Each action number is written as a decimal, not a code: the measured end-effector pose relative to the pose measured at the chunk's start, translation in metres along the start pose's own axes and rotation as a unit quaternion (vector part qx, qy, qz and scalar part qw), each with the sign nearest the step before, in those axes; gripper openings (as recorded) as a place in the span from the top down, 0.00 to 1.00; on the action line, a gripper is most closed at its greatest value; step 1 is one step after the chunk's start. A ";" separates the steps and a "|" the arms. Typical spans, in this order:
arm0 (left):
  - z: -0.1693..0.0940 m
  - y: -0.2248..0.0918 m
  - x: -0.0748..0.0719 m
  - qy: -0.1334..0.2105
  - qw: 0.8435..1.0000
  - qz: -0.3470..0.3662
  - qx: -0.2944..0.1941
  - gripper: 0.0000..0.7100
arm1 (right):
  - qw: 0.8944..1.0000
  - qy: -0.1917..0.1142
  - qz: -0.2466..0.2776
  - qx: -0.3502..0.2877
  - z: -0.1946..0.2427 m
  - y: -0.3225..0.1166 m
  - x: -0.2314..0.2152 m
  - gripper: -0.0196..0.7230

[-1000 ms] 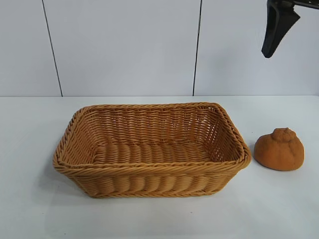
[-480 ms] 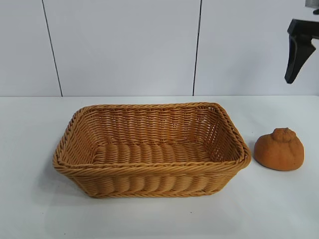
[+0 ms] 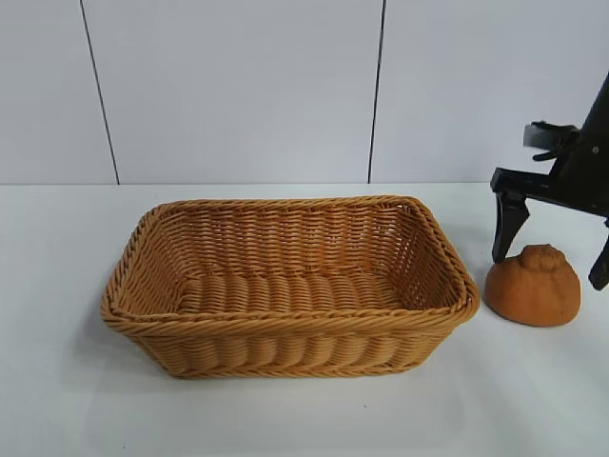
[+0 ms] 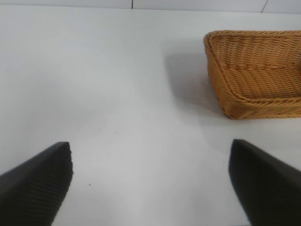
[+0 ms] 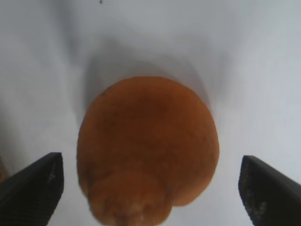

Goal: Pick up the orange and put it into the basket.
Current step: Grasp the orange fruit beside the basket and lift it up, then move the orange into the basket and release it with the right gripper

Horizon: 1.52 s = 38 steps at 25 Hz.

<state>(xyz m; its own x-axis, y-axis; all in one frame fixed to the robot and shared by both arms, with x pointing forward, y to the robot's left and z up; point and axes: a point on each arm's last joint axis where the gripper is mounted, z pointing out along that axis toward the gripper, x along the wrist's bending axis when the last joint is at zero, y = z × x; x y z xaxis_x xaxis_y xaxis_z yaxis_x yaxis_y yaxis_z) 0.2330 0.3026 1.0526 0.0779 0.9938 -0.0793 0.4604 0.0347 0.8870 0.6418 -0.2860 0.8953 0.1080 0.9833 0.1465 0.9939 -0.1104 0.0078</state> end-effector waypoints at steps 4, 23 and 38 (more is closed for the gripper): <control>0.000 0.000 0.000 0.000 1.000 0.000 0.000 0.09 | 1.000 0.001 0.003 0.002 0.005 0.001 0.000 0.30; 0.000 0.000 0.000 0.000 1.000 0.000 0.000 0.09 | 0.989 0.022 -0.039 -0.138 -0.125 -0.023 0.024 0.91; 0.000 0.000 0.000 0.000 1.000 0.000 0.000 0.09 | 0.958 0.114 -0.191 -0.182 -0.135 -0.079 0.174 0.91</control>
<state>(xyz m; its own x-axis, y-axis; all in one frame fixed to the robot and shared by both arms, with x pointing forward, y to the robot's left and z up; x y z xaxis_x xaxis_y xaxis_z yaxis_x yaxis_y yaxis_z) 0.2330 0.3027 1.0526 0.0774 0.9939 -0.0786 0.4603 0.0343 0.8871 0.5785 -0.1259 1.0536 -0.3107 0.9093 0.2767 0.8812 0.1665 0.4426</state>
